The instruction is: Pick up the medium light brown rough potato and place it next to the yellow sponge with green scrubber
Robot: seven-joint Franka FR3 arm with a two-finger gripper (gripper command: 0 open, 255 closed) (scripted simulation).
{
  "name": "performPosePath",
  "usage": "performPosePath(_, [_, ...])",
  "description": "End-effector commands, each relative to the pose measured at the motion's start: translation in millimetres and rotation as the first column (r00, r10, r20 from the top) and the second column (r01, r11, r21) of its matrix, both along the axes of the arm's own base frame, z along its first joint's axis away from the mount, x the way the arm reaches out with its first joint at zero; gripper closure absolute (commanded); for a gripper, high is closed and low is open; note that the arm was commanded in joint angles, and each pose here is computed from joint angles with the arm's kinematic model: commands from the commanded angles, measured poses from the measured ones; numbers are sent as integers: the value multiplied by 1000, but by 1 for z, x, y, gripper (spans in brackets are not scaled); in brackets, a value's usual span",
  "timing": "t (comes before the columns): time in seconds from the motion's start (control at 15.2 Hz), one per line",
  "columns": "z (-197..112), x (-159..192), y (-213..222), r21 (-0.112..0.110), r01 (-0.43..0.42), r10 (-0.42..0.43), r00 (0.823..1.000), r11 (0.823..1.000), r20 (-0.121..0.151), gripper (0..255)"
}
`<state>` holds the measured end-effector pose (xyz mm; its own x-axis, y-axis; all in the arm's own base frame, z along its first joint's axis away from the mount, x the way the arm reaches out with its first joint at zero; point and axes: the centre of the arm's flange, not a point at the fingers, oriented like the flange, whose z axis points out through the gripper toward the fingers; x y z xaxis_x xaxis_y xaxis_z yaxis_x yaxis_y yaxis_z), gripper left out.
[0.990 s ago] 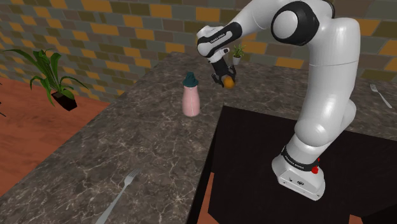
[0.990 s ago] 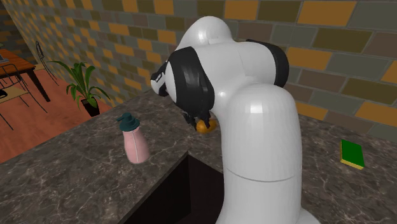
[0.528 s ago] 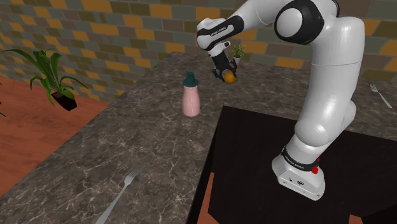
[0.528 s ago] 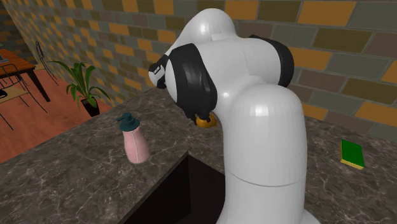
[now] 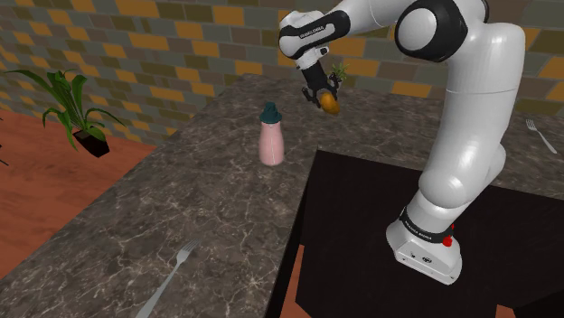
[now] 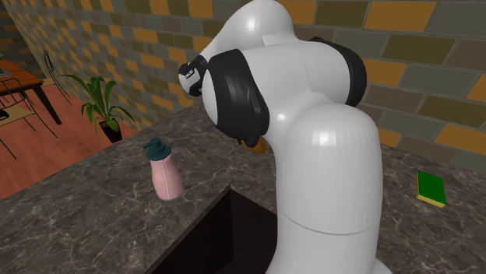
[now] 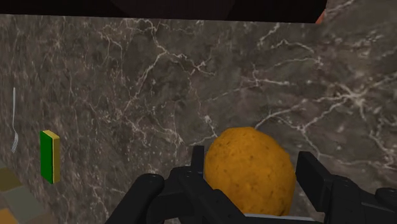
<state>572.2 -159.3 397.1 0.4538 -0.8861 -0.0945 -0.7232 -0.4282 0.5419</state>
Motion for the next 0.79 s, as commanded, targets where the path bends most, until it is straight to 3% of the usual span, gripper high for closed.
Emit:
performPosePath(0.0, [11,0,0,0,0,0,1000,1000,0,255])
performPosePath(0.53, [48,0,0,0,0,0,1000,1000,0,255])
performPosePath(0.73, [48,-35,-19,0,0,0,1000,1000,0,255])
